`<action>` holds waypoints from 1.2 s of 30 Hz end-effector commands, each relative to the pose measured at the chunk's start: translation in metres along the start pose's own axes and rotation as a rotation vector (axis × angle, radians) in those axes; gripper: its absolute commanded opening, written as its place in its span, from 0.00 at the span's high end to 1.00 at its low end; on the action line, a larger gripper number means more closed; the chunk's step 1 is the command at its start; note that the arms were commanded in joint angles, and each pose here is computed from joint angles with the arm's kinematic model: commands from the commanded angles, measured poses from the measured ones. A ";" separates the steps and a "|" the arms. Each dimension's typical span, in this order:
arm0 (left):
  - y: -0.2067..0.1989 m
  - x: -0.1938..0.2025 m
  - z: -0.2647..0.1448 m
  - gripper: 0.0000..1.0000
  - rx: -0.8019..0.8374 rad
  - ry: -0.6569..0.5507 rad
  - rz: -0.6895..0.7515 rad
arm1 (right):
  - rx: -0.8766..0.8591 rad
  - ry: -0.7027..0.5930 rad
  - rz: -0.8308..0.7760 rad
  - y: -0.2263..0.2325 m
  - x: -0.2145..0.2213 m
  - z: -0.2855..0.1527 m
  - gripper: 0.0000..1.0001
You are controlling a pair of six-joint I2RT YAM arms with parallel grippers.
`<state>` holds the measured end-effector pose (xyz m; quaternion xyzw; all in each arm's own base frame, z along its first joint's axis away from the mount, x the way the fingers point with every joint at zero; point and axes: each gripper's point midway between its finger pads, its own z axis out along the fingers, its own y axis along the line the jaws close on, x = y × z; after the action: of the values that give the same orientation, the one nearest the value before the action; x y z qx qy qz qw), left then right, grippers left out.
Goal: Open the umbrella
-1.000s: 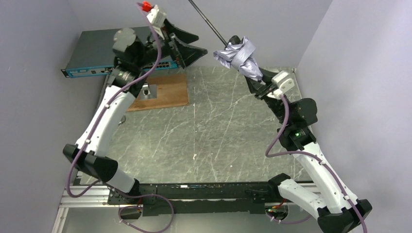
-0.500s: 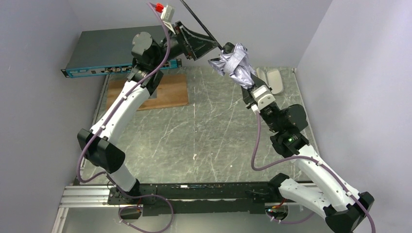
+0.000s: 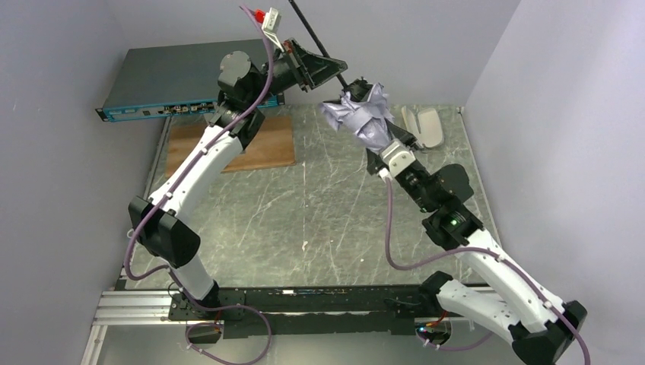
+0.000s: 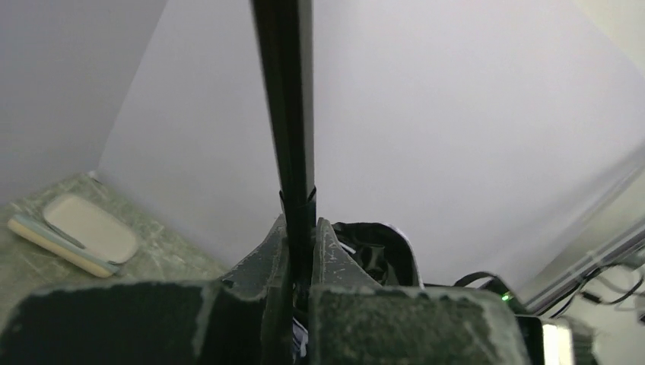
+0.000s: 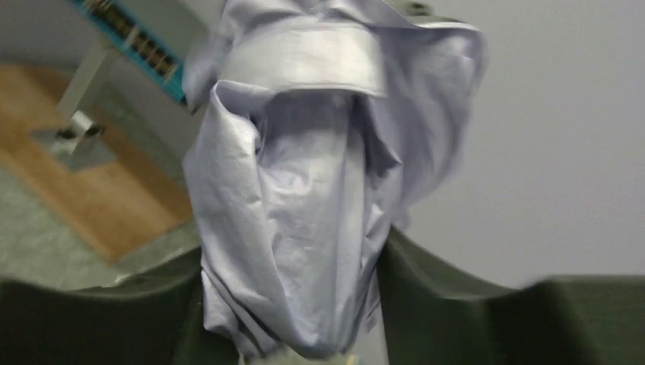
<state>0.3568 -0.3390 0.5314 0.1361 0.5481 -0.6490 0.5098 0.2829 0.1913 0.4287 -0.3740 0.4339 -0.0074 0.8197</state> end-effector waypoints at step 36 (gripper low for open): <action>0.022 0.121 0.002 1.00 0.047 0.327 0.778 | -0.117 0.386 0.716 0.010 0.024 -0.125 0.03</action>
<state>0.2591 -0.4297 0.3411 0.5473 0.5245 -0.3923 0.5210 0.2021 0.1161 0.3522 -0.2506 0.6786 0.2301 0.6510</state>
